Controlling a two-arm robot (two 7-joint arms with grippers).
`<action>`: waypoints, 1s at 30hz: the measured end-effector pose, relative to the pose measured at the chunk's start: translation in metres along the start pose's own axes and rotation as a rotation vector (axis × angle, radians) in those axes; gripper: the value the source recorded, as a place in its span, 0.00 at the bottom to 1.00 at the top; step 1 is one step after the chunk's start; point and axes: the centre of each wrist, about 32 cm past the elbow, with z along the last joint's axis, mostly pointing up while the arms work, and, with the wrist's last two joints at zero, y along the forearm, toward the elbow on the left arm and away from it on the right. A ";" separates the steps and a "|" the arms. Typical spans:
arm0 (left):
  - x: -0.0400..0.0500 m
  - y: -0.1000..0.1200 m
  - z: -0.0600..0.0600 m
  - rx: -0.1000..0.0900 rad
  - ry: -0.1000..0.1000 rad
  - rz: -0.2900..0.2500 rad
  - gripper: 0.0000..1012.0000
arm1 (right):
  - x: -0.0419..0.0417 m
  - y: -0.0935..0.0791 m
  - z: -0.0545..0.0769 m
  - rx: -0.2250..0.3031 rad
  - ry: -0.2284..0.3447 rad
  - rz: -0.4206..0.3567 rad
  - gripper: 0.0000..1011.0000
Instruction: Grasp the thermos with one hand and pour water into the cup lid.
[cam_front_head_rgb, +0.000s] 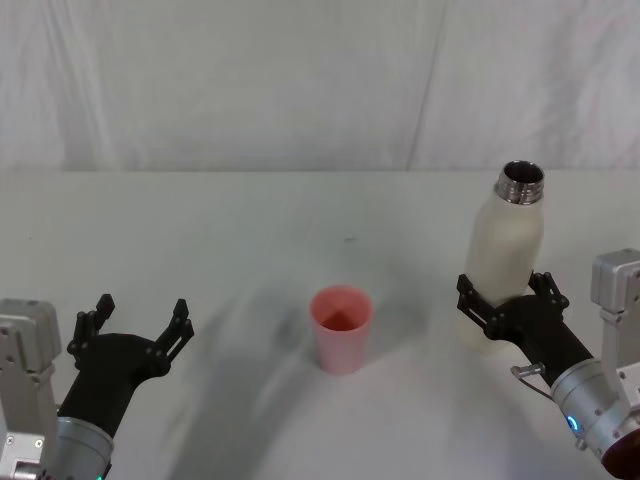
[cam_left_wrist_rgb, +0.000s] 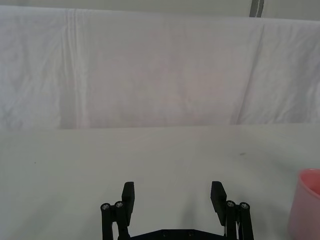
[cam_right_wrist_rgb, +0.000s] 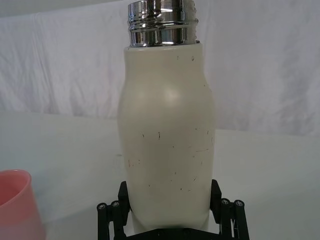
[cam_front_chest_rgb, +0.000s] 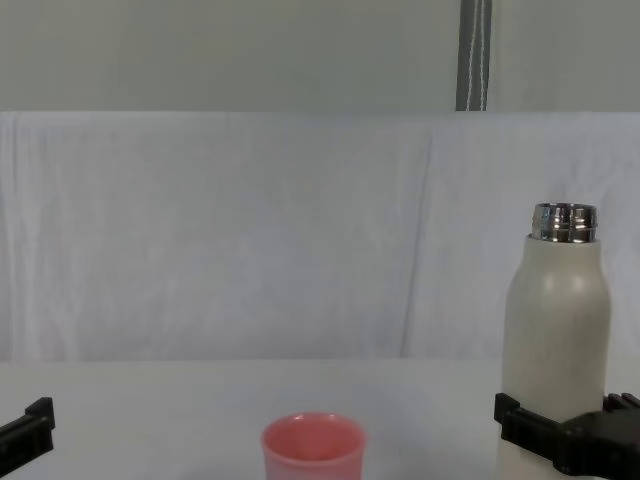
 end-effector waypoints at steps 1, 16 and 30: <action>0.0000 0.000 0.000 0.000 0.000 0.000 0.99 | 0.0000 0.000 0.000 0.000 0.000 0.000 0.94; 0.0000 0.000 0.000 0.000 0.000 0.000 0.99 | 0.0000 0.000 0.000 0.001 0.000 -0.001 0.94; 0.0000 0.000 0.000 0.000 0.000 0.000 0.99 | 0.0000 0.000 0.000 0.001 0.000 -0.001 0.94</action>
